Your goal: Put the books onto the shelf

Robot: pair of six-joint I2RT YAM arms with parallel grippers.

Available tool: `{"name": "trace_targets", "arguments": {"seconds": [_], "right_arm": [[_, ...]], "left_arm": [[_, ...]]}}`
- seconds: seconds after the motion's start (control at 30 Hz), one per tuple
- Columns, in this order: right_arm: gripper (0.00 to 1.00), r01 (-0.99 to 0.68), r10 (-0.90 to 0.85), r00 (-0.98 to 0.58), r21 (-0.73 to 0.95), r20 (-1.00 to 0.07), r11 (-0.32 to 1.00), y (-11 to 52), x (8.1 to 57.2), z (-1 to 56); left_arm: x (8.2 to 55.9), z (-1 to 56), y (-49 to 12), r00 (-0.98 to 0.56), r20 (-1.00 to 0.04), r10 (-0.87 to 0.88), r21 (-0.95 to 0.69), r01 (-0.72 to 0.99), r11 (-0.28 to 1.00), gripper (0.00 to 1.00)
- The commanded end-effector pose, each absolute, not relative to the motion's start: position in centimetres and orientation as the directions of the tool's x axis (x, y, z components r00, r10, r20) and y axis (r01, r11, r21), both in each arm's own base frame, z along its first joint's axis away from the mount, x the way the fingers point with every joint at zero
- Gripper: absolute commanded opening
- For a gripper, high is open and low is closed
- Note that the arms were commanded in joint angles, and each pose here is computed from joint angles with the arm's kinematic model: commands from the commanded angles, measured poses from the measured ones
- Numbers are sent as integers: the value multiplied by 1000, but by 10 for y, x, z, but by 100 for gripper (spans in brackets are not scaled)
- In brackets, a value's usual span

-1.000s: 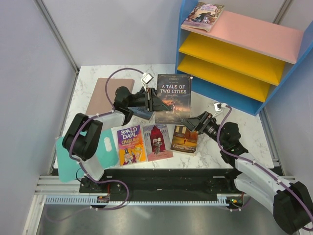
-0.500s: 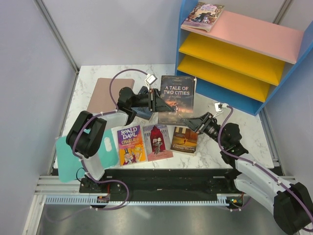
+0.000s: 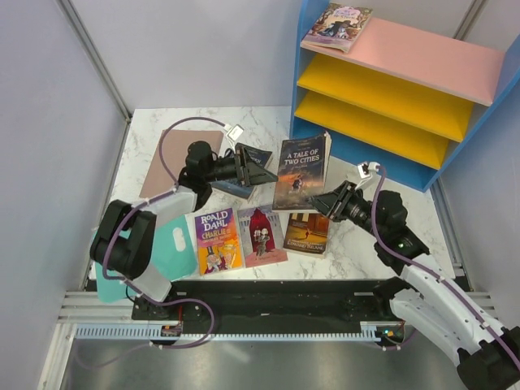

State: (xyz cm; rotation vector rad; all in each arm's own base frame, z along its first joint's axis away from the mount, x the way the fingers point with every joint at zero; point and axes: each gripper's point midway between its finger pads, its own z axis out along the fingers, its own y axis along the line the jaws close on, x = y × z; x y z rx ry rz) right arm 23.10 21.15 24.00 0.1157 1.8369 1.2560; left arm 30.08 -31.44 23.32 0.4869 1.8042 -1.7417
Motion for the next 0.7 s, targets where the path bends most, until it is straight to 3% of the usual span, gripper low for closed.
{"name": "trace_targets", "arguments": {"seconds": [0.0,0.23,0.67], "right_arm": [[0,-486,531,-456,700,-714,524,200,237,309],[0,-497,495,-411,644,-765,582,194,240,336],[0,-542,419,-292,510,-860,668,190,258,426]], "left_arm": [[309,212,-290,-679,-720,-144,-685,663,301,90],[280,161,-272,-712,-692,-116,-693,612,380,91],[229,78,-294,-823,-566,-46,-778,515,359,88]]}}
